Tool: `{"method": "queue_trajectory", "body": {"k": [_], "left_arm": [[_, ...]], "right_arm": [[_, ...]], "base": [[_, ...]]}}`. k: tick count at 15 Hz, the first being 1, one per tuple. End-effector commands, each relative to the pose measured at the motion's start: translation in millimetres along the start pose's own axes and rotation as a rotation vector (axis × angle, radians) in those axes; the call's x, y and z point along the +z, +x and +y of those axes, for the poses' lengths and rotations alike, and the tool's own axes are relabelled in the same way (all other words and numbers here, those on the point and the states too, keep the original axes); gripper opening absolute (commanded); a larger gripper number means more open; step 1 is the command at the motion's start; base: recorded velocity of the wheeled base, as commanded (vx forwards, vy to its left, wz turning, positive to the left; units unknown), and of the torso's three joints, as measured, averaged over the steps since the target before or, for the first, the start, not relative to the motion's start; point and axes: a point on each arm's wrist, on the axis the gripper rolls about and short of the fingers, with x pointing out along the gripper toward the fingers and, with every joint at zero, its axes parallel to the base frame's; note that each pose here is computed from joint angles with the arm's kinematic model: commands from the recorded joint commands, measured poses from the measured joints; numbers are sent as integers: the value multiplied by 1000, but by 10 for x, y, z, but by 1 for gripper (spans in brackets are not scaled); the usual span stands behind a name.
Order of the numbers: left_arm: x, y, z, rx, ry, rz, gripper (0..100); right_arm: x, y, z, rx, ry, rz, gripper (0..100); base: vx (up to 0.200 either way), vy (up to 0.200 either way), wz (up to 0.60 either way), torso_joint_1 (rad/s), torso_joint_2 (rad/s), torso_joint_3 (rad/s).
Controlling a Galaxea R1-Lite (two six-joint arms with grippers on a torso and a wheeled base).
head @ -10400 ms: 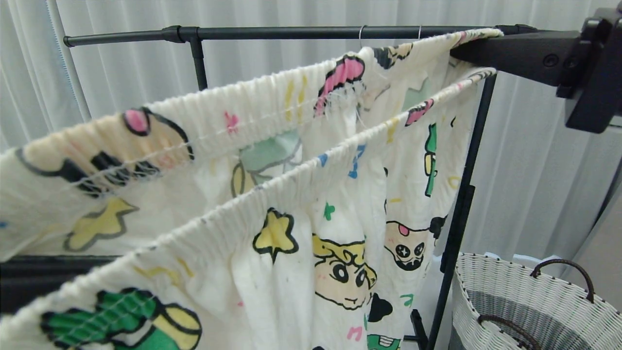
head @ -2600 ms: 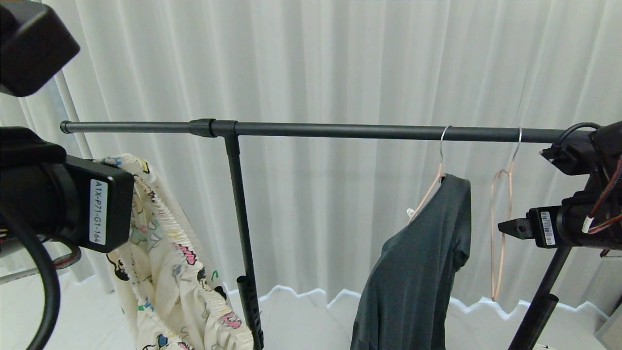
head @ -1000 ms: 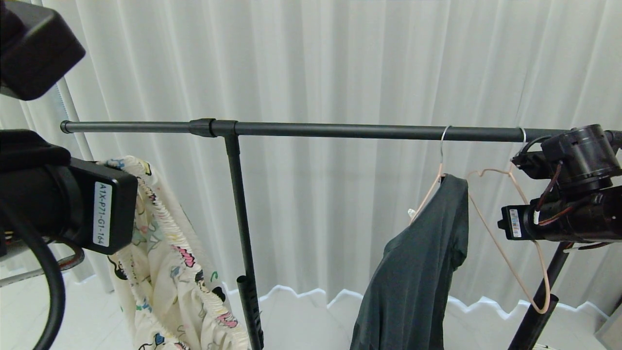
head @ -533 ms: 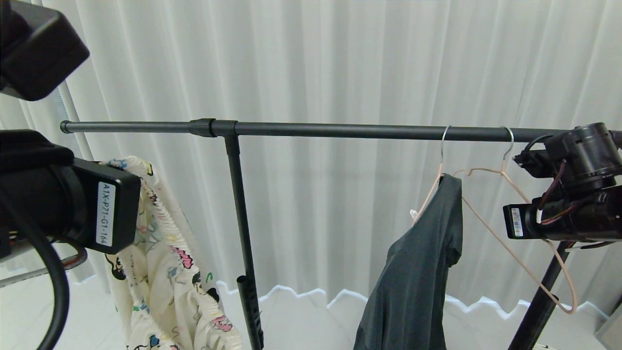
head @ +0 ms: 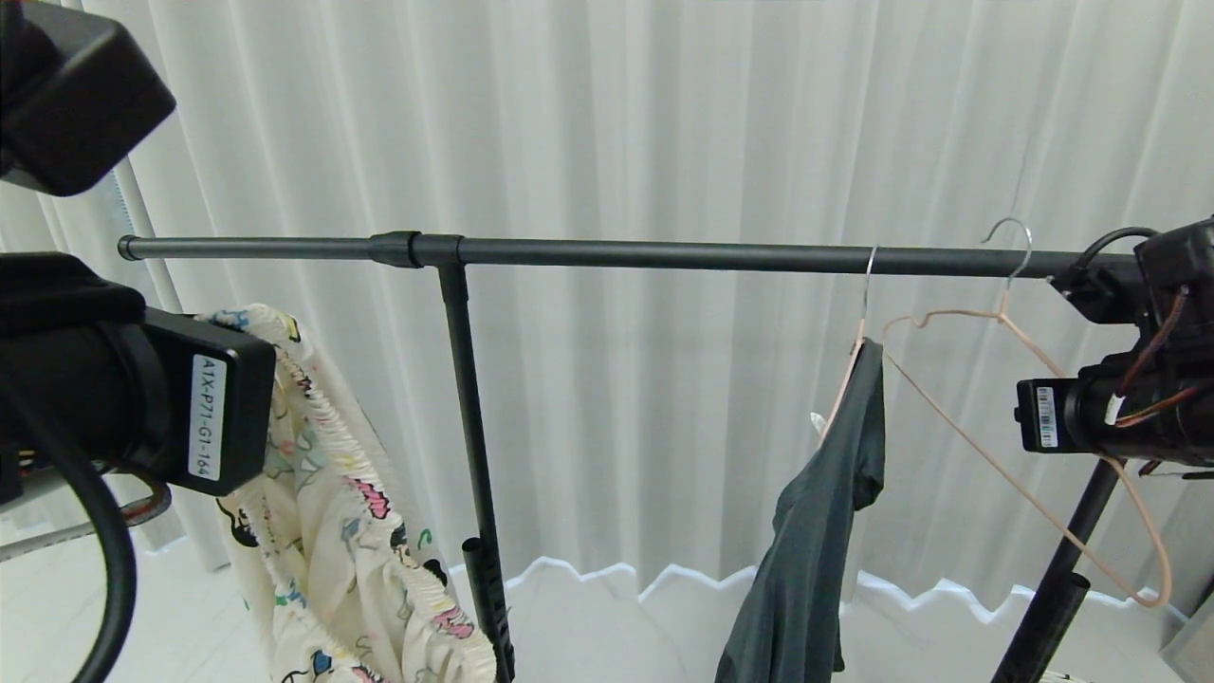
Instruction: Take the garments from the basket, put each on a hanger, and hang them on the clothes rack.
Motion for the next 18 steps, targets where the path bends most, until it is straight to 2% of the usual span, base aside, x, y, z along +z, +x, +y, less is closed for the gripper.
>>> {"method": "queue_trajectory", "body": {"k": [1, 4, 7, 13, 16, 18], "left_arm": [[-1, 4, -4, 1, 1, 1, 0], [-1, 4, -4, 1, 1, 1, 0], [-1, 4, -4, 1, 1, 1, 0], [-1, 2, -6, -1, 2, 1, 0], [-1, -3, -4, -2, 1, -1, 0], [-8, 0, -7, -2, 4, 1, 0]], "right_arm": [[21, -132, -29, 12, 9, -39, 0], [-14, -321, -84, 27, 10, -80, 0], [-196, -552, -210, 34, -46, -109, 0], [-454, -840, -373, 43, -79, -155, 0], [-523, -873, -397, 46, -99, -157, 0], [-572, -927, -363, 91, -125, -166, 0]], "base": [[0, 0, 0, 0, 0, 0], [0, 0, 0, 0, 0, 0], [0, 0, 0, 0, 0, 0], [-200, 0, 0, 0, 4, 6], [-200, 0, 0, -1, 2, 9], [-200, 0, 0, -5, 2, 2]]}}
